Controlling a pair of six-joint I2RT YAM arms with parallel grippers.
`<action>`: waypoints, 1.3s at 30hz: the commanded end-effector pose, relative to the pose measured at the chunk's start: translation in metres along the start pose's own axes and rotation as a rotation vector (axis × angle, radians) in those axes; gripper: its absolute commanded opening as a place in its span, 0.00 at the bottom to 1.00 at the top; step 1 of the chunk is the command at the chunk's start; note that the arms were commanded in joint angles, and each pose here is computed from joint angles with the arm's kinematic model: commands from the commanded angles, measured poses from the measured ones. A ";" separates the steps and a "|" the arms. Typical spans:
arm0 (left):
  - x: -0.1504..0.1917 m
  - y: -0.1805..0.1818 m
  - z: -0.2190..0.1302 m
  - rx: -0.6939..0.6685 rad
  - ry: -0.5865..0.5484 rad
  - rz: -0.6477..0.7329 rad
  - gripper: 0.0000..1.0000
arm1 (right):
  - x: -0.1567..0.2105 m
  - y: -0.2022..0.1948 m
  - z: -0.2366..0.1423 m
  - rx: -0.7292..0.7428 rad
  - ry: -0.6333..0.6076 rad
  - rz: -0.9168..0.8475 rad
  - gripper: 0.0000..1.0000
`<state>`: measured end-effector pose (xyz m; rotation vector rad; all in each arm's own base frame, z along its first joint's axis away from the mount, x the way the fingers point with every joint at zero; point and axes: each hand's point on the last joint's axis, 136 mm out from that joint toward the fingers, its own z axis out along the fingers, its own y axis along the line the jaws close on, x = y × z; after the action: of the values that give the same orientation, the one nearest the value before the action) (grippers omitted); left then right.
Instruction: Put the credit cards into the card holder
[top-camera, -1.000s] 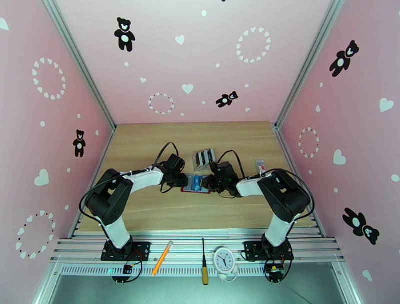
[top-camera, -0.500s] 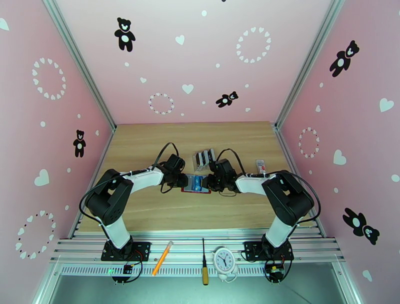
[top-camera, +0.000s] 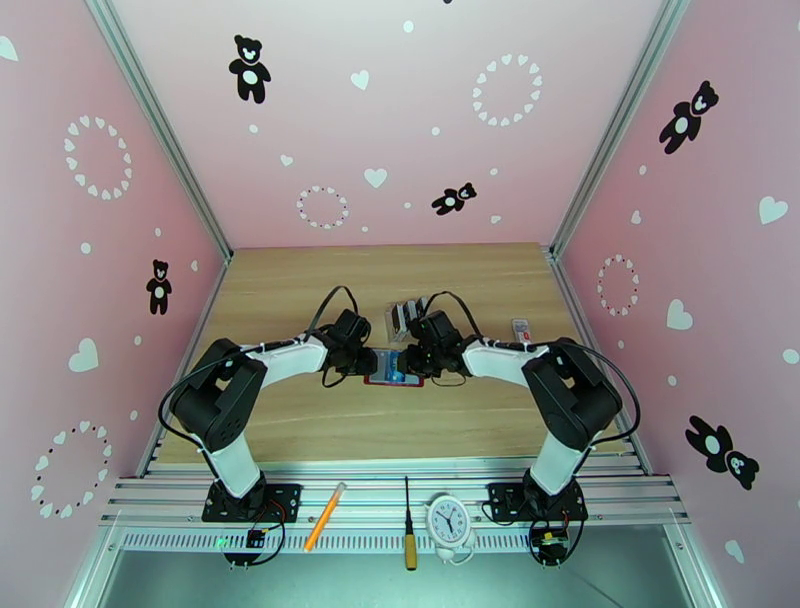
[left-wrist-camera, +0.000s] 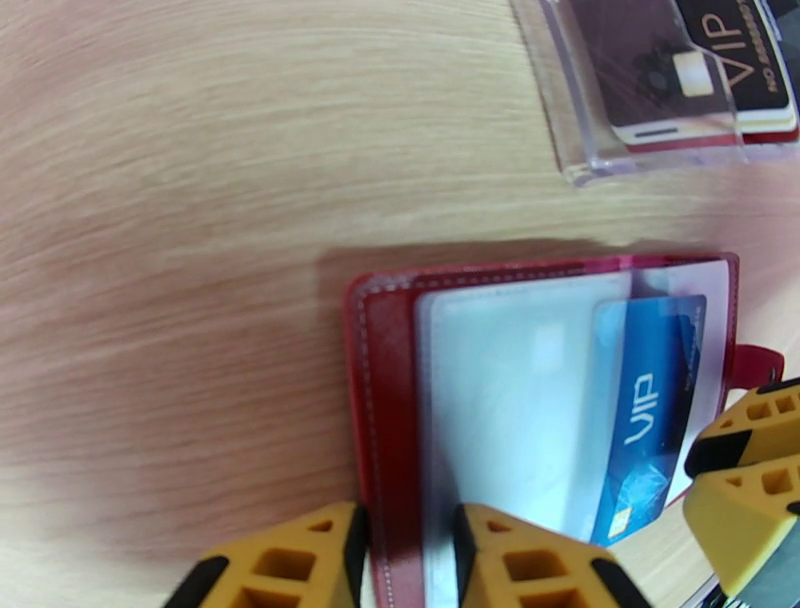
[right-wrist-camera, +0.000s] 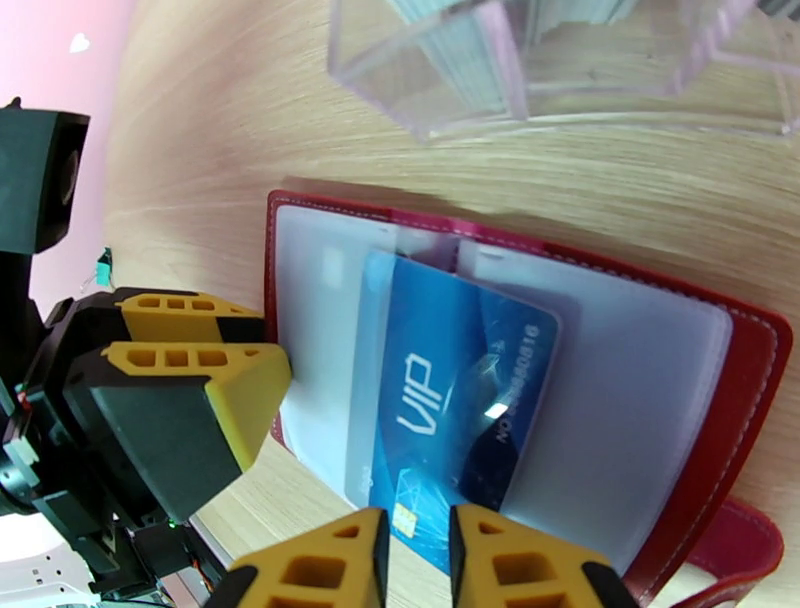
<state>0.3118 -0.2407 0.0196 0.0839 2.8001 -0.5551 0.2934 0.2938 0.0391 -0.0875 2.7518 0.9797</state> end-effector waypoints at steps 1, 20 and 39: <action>0.030 -0.003 0.006 0.021 0.094 -0.007 0.32 | 0.001 -0.001 0.006 0.034 0.026 -0.017 0.23; 0.034 -0.006 0.009 0.039 0.095 -0.026 0.32 | -0.006 0.008 -0.016 0.143 -0.002 -0.119 0.32; 0.036 -0.007 0.011 0.044 0.101 -0.032 0.32 | -0.004 -0.010 -0.011 0.225 0.032 -0.124 0.47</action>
<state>0.3087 -0.2499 0.0200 0.0622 2.7847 -0.6230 0.2916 0.2765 0.0432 -0.2236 2.8156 0.6503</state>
